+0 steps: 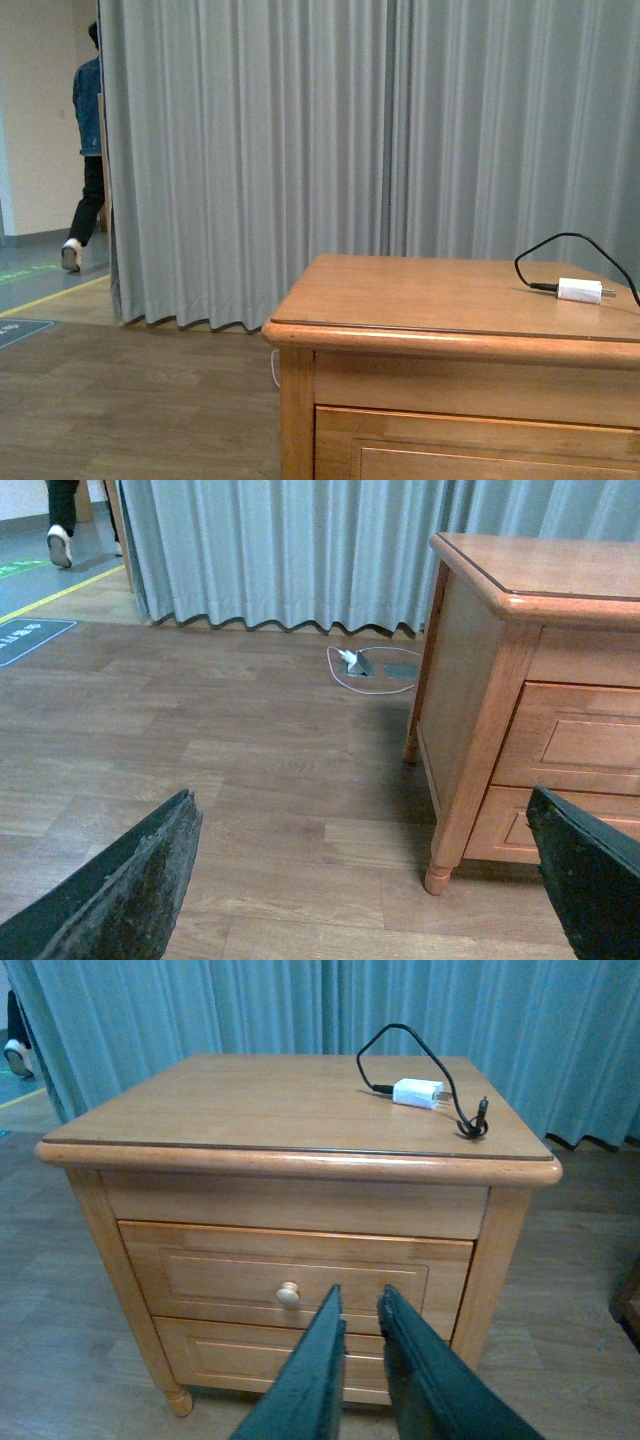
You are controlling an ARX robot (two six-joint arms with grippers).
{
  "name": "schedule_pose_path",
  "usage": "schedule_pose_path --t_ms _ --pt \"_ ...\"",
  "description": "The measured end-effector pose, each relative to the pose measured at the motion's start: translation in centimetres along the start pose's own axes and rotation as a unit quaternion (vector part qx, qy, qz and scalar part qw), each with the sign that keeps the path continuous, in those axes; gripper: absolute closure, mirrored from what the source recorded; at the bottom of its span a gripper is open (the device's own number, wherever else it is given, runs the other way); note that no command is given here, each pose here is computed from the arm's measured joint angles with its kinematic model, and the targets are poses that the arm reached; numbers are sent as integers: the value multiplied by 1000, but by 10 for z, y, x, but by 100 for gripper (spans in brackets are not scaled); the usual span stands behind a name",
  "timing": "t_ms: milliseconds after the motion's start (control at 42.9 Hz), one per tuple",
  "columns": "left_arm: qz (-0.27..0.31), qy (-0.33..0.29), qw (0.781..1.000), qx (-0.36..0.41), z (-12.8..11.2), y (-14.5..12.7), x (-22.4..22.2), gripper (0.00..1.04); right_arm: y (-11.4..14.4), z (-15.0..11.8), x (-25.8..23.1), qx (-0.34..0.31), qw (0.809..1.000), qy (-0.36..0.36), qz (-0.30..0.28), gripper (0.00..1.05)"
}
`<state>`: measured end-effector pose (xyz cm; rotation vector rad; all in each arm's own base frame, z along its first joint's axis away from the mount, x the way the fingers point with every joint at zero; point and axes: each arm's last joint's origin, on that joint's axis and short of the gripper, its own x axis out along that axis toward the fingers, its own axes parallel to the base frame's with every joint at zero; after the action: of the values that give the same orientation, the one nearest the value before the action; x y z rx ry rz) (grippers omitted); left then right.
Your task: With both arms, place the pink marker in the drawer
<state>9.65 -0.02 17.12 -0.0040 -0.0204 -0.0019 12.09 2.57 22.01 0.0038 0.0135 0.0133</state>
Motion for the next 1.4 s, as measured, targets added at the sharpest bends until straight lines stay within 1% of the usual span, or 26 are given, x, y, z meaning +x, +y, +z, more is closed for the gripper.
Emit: schedule_pose_path --t_ms 70,93,326,396,489,629,676,839,909,1398 --pt "0 0 1000 0 0 0 0 6 -4 -5 -2 0 1000 -3 -2 102" --pt "0 0 1000 0 0 0 0 6 -5 -7 -3 -1 1000 -4 -3 103" --pt "0 0 1000 0 0 0 0 6 -14 -24 -7 0 1000 -5 -4 103" --pt "0 0 1000 0 0 0 0 6 -18 -27 -8 -1 1000 -5 10 103" --pt "0 0 1000 0 0 0 0 6 -25 -32 -10 0 1000 -6 -8 103" --pt "0 0 1000 0 0 0 0 6 -25 -37 -14 0 1000 -7 -7 103" --pt "0 0 1000 0 0 0 0 6 -25 -42 -19 0 1000 7 -7 103" --pt "0 0 1000 0 0 0 0 6 -25 -45 -23 0 1000 -7 -7 103" --pt "0 0 1000 0 0 0 0 6 -25 -55 -23 0 1000 -6 -7 103" --pt "0 0 1000 0 0 0 0 6 -25 -55 -23 0 1000 -6 -7 103"
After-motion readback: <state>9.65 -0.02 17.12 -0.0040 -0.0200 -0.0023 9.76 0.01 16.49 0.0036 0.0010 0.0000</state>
